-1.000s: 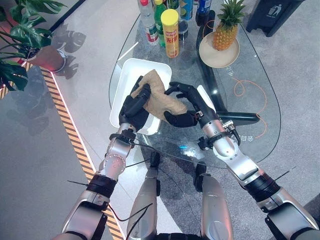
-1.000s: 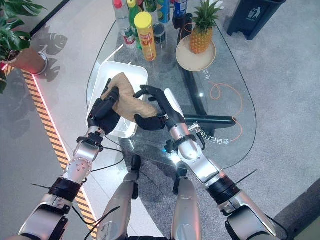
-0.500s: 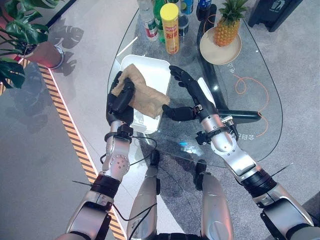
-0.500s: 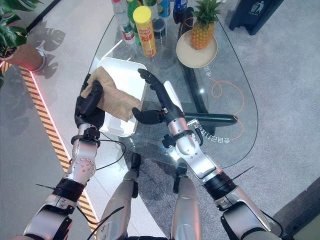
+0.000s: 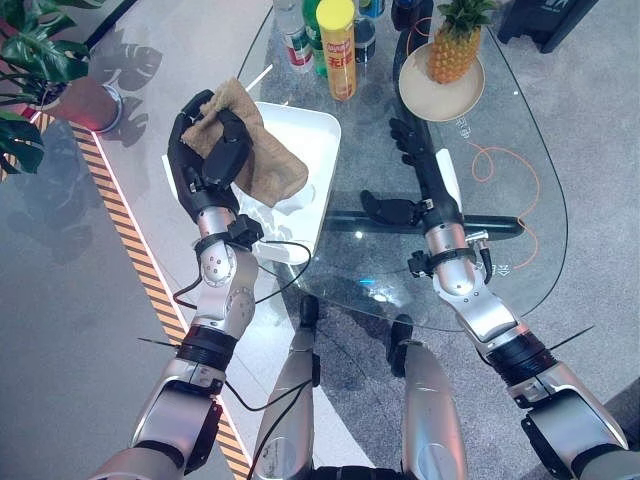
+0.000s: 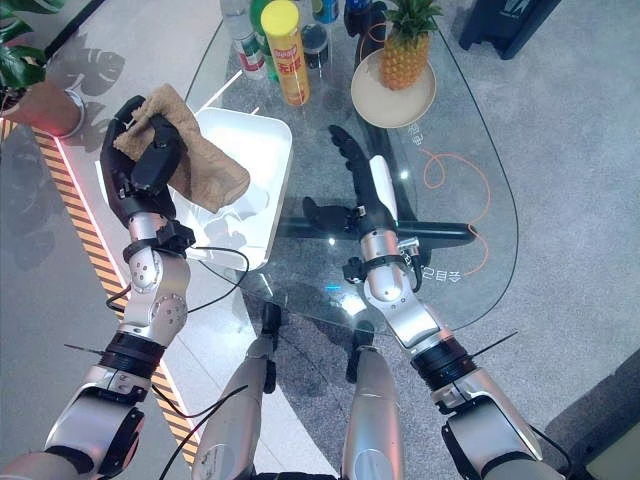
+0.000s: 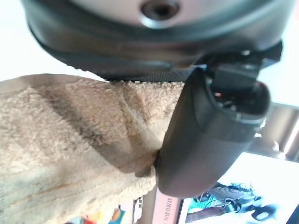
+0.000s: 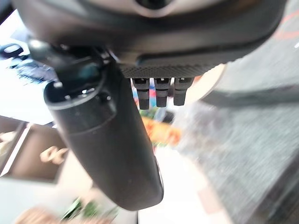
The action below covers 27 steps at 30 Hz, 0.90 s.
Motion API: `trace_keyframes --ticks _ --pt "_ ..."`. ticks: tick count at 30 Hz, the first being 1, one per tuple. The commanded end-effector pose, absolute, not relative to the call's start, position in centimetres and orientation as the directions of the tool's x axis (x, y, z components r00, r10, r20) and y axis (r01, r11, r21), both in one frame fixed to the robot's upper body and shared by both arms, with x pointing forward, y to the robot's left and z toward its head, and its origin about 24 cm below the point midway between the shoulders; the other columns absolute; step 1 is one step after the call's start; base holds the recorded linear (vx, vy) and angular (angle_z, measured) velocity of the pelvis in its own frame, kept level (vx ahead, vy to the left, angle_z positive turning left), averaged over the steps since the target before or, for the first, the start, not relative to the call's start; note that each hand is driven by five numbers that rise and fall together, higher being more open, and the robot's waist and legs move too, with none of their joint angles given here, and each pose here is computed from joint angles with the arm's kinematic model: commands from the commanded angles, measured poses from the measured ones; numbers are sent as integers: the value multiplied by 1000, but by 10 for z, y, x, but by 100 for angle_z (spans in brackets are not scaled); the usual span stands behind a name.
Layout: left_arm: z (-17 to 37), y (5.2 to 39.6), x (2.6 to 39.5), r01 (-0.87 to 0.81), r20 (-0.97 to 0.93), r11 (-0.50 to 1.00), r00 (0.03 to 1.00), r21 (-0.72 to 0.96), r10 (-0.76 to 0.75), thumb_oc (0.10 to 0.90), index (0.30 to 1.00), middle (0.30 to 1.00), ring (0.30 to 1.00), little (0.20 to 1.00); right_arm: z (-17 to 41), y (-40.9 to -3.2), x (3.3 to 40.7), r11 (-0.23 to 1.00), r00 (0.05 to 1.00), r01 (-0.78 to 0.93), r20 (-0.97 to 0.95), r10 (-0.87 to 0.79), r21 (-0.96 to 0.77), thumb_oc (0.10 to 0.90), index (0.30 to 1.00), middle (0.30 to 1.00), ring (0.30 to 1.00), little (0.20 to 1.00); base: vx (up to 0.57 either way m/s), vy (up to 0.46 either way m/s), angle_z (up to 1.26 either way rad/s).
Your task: Wipe the table with a cloth and put it in the basket.
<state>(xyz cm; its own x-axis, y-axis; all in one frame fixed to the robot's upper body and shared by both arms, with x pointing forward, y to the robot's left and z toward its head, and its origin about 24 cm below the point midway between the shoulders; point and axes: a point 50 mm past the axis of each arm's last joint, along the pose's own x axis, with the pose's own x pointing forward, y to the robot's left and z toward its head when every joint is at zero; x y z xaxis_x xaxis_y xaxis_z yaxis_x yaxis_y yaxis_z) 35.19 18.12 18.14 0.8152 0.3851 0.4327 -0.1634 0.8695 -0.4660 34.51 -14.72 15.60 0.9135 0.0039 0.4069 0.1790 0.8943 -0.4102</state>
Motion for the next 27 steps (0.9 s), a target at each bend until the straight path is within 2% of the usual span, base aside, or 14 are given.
trace_keyframes --ticks 1,6,8,12,23,27 --pt "271 207 334 -125 756 904 509 -408 411 100 300 300 300 200 216 -149 343 914 743 345 657 -126 -215 800 900 900 900 900 0 0 0" --pt "272 221 339 -240 760 911 502 -335 412 100 300 300 300 200 193 -200 351 817 721 562 561 -406 -131 800 900 900 900 900 -13 37 0" --pt "272 225 340 -274 761 910 502 -310 410 100 300 300 300 200 187 -212 351 781 704 612 536 -465 -126 800 900 900 900 900 -6 48 -2" --pt "272 240 346 -372 763 900 506 -227 402 100 300 300 300 200 163 -253 350 660 636 741 441 -633 -121 800 900 900 900 900 -7 43 -4" --pt "285 261 357 -506 761 862 551 -21 342 100 300 300 300 200 119 -332 328 393 437 898 284 -854 -200 800 900 900 900 900 -4 15 -6" --pt "289 266 362 -537 745 843 576 35 336 100 300 300 300 200 104 -349 317 337 394 908 231 -890 -248 800 900 900 900 900 -13 12 -8"
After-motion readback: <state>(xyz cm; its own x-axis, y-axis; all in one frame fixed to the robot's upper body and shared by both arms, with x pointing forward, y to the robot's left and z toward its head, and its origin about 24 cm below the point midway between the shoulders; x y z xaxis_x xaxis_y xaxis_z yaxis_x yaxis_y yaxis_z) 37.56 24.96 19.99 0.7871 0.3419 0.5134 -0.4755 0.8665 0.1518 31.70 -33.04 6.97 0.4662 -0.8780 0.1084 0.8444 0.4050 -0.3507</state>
